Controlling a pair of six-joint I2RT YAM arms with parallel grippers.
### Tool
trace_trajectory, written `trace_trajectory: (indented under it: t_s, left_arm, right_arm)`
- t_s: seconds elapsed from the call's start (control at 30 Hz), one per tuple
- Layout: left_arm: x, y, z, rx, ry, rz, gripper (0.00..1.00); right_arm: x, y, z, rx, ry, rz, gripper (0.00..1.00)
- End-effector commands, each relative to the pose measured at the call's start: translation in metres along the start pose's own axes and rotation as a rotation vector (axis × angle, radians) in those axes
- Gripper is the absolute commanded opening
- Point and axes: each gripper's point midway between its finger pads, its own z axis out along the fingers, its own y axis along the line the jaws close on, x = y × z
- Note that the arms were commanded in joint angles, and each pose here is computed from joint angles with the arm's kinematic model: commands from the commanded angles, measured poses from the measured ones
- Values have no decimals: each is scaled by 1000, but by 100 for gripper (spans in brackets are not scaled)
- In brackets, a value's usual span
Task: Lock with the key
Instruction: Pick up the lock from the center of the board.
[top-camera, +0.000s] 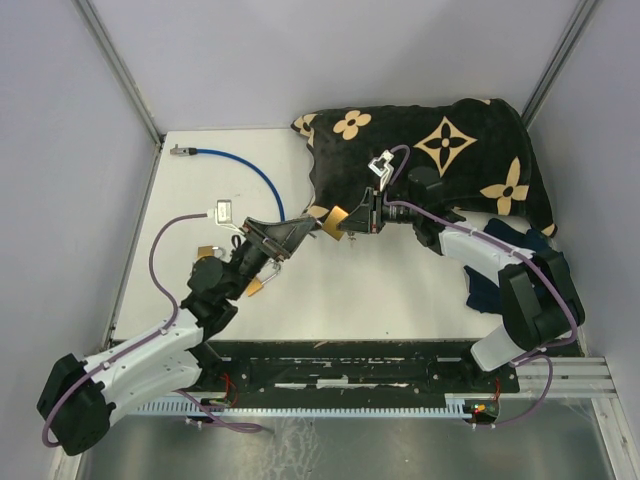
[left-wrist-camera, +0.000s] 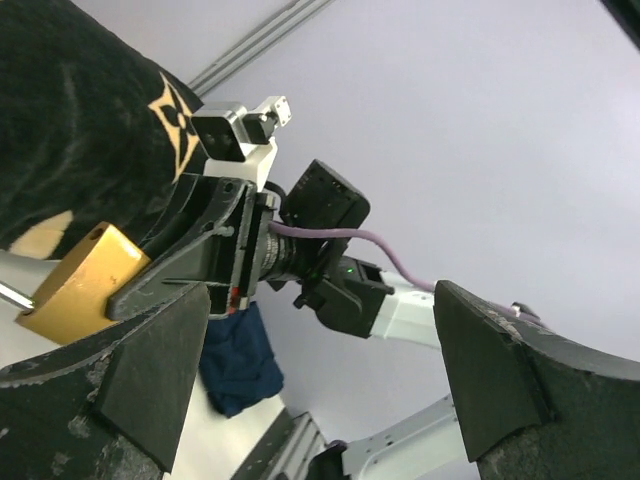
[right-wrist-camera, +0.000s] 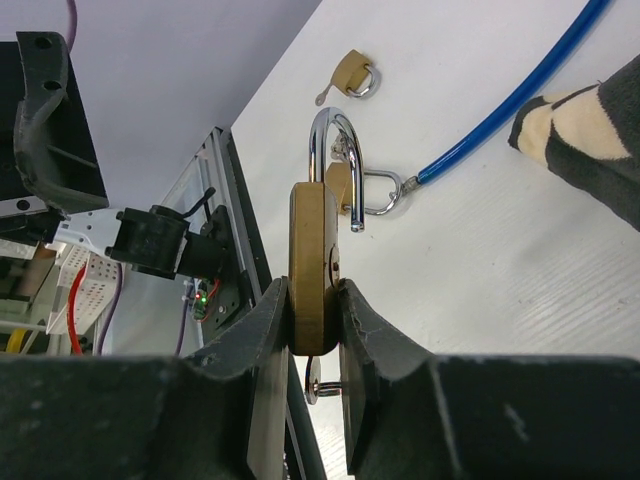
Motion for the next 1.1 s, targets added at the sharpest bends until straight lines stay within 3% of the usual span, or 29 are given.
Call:
trace_trajectory:
  t_s: [0.0,0.17,0.23,0.47,0.53,0.63,0.77,0.9,1.07]
  left_arm:
    - [-31,-46,12,121,-93,-172,98]
    - [-30,-48,13,132,-85,-189,98]
    - [-26,-45,11,131,-77,-126,98]
    - [-10,8,0,4,74,655,99]
    - [-7,17,-3,-1,127,802,100]
    - [-5,18,-9,31,153,908,98]
    - [-2,16,-11,90,201,905,100]
    - [-22,25,-15,88,193,802,99]
    - [-45,35,-17,75,159,444,84]
  right_arm:
    - [-46,41,-6,-101,-88,-178,1]
    - [-46,42,-6,-105,-87,-181,2]
    - [-47,47,-8,-112,-88,-201,2]
    - [-48,56,-13,-136,-65,-253,2]
    - [-48,60,-16,-152,-48,-276,2]
    - [-48,67,-21,-170,-30,-300,2]
    - [-49,73,-26,-194,-16,-319,1]
    - [-47,73,-34,-195,28,-336,2]
    - [-46,73,-44,-178,68,-405,2]
